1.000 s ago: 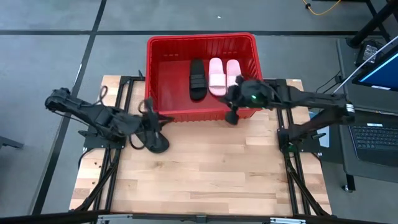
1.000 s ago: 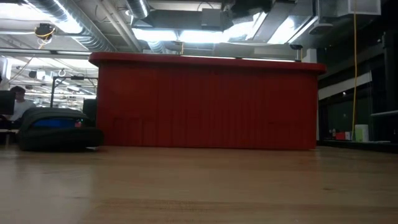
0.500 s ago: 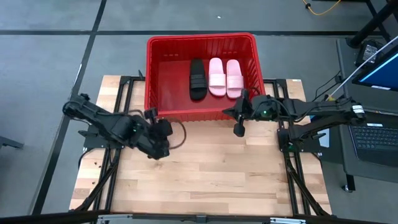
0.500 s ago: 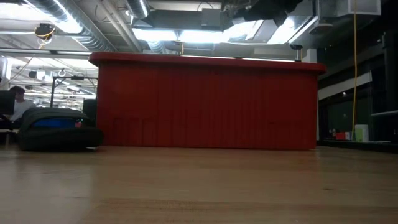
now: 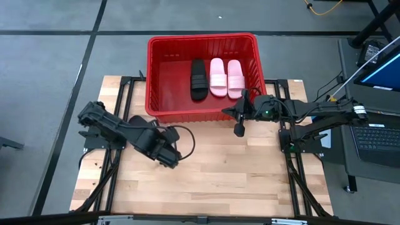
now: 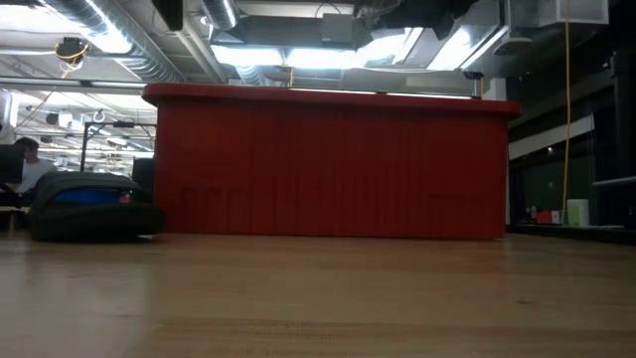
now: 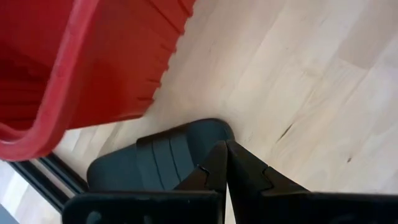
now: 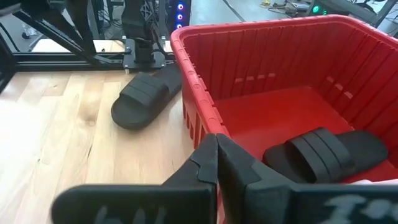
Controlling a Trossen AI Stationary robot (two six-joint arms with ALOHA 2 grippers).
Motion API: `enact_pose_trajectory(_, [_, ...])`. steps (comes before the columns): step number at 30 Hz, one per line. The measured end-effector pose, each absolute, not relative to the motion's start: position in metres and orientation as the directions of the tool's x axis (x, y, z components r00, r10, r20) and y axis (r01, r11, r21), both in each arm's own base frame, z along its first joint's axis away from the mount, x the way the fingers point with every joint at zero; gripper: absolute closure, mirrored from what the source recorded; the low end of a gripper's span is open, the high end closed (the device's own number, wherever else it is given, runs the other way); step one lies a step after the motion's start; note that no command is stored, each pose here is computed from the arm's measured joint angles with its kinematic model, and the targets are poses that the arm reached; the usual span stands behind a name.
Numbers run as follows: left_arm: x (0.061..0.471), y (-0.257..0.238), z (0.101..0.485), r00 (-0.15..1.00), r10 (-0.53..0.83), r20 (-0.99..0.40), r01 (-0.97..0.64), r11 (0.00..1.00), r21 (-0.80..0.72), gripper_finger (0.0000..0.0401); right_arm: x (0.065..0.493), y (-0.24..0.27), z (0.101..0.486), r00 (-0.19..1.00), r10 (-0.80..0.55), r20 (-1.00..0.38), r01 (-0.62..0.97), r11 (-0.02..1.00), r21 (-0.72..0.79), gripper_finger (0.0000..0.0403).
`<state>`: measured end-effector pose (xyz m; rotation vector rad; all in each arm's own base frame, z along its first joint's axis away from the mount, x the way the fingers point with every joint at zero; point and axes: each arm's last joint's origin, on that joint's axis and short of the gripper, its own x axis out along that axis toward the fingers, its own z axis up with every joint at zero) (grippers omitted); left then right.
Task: Pick and place slides into bin
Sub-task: Put the black slipper into the red bin
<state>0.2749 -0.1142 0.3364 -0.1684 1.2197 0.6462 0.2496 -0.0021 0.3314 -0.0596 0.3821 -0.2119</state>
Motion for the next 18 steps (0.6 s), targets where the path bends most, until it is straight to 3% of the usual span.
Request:
enact_pose_trajectory(10, [0.283, -0.118, 0.323, 0.145, 0.371, -0.917, -0.526, 0.814, 0.246, 0.0393, 0.249, -0.002, 0.33, 0.902, -0.216, -0.375, 0.195, 0.976, -0.093, 0.0396])
enact_pose_trajectory(18, [0.283, -0.12, 0.323, 0.149, 0.374, -0.915, -0.489, 0.832, 0.261, 0.0345, 0.249, -0.002, 0.33, 0.9, -0.215, -0.378, 0.195, 0.977, -0.092, 0.0396])
